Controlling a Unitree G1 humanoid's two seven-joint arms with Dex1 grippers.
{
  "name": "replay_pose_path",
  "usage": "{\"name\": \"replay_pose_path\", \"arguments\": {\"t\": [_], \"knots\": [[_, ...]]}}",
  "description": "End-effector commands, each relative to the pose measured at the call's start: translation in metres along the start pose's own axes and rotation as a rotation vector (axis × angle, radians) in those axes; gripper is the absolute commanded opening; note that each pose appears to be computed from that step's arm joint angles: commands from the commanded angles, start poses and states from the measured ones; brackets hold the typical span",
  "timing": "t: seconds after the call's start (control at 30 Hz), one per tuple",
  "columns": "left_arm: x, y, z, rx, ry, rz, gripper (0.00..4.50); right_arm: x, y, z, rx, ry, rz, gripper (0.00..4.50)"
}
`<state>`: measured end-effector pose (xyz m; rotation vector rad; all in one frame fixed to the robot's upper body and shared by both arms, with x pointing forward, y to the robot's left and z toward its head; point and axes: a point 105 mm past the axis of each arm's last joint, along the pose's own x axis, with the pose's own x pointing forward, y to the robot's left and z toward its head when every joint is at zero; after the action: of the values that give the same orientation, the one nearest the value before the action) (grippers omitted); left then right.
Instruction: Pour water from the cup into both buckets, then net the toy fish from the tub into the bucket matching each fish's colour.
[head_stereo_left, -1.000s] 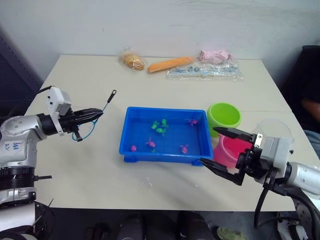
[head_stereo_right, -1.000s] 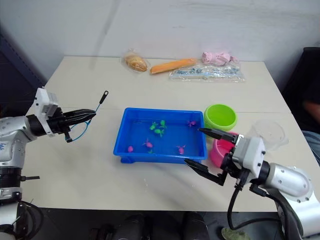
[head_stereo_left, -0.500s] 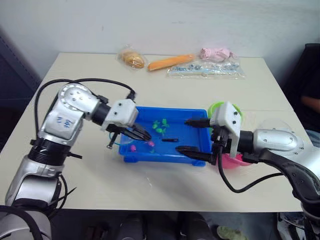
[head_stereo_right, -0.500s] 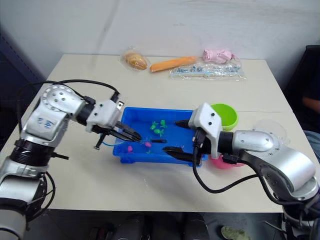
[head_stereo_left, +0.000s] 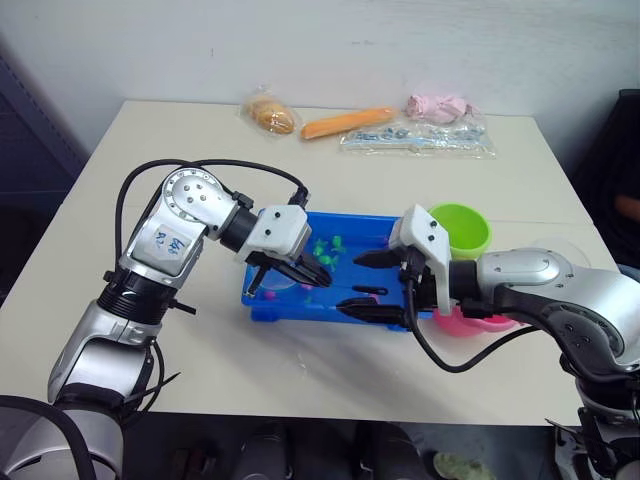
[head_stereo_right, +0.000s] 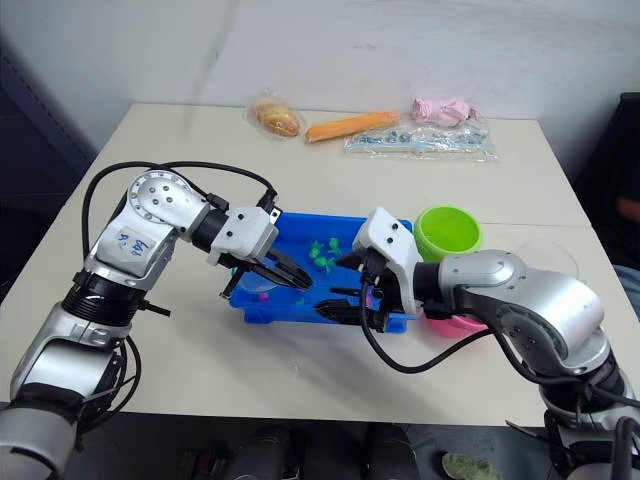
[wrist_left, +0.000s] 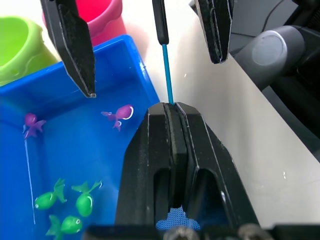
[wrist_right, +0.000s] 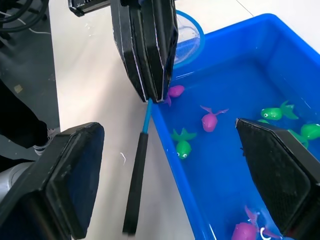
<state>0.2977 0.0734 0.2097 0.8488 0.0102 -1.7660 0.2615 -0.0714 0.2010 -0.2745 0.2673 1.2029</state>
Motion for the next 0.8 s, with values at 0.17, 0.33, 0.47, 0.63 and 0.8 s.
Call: {"name": "replay_pose_path", "arguments": {"t": [0.17,0.33,0.47,0.63,0.8], "knots": [[-0.006,-0.001,0.002,0.012,-0.026,0.048,0.00,-0.005,0.001,0.012,0.001,-0.093,-0.007,3.16],[-0.003,0.000,0.003,0.005,-0.045,0.055,0.00,-0.005,0.000,0.008,0.013,-0.094,-0.007,0.70],[-0.003,-0.001,0.005,-0.010,-0.068,0.055,0.00,-0.006,0.001,0.008,0.027,-0.110,0.005,0.03],[-0.010,-0.003,0.022,-0.049,-0.207,0.069,1.63,-0.009,0.001,0.011,0.006,-0.134,0.015,0.00],[-0.056,0.006,0.034,-0.055,-0.339,0.248,3.75,-0.036,-0.018,0.019,-0.062,-0.116,-0.068,0.00]]}}
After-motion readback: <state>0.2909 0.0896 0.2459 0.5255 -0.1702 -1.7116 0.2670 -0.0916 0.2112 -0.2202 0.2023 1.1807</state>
